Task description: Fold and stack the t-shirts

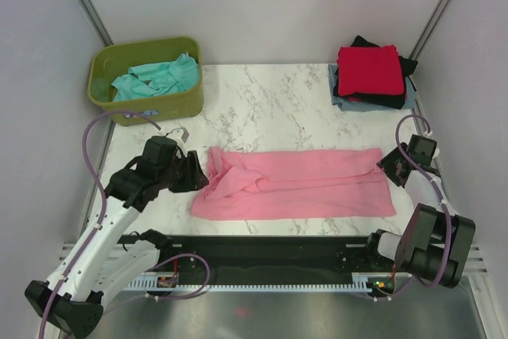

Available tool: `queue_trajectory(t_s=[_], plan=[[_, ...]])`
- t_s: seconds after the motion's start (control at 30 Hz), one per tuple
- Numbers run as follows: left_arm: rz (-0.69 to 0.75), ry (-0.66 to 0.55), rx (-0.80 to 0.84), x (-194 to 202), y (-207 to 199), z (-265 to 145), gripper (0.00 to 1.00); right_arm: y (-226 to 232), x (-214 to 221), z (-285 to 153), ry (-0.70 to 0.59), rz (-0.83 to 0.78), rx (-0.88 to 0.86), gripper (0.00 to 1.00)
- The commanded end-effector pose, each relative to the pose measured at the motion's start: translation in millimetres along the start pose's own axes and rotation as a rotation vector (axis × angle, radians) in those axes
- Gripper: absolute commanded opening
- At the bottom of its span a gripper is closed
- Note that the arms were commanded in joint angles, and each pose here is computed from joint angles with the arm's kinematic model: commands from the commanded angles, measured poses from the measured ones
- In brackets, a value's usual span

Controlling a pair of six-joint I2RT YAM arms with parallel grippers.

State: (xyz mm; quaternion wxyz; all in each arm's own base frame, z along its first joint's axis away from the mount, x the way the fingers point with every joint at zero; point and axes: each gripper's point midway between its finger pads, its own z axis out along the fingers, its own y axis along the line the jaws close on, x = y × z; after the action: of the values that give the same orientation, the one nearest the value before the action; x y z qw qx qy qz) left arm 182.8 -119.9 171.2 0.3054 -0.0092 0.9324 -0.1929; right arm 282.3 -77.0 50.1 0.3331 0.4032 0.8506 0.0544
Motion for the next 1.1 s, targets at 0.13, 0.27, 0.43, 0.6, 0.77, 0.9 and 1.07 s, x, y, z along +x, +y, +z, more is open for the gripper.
queue_trajectory(t_s=[0.13,0.27,0.43,0.6,0.77,0.9,1.07], plan=[[-0.047,0.047,-0.016,22,7,-11,0.59,-31,-21,-12,-0.141,0.054,0.101,0.86],[-0.062,0.036,-0.017,14,4,3,0.51,0,-49,-37,-0.245,0.025,-0.034,0.86],[-0.05,0.032,-0.045,4,-9,34,0.51,67,-50,-58,-0.247,-0.121,-0.217,0.86],[-0.052,0.044,-0.114,-5,-9,73,0.5,106,-10,-30,-0.051,-0.261,-0.306,0.86],[-0.08,0.071,-0.139,3,-4,108,0.49,113,34,11,0.137,-0.334,-0.292,0.85],[-0.129,0.088,-0.242,16,16,132,0.48,121,77,26,0.235,-0.423,-0.26,0.85],[-0.117,0.144,-0.315,22,26,168,0.48,119,112,22,0.322,-0.446,-0.275,0.85]])
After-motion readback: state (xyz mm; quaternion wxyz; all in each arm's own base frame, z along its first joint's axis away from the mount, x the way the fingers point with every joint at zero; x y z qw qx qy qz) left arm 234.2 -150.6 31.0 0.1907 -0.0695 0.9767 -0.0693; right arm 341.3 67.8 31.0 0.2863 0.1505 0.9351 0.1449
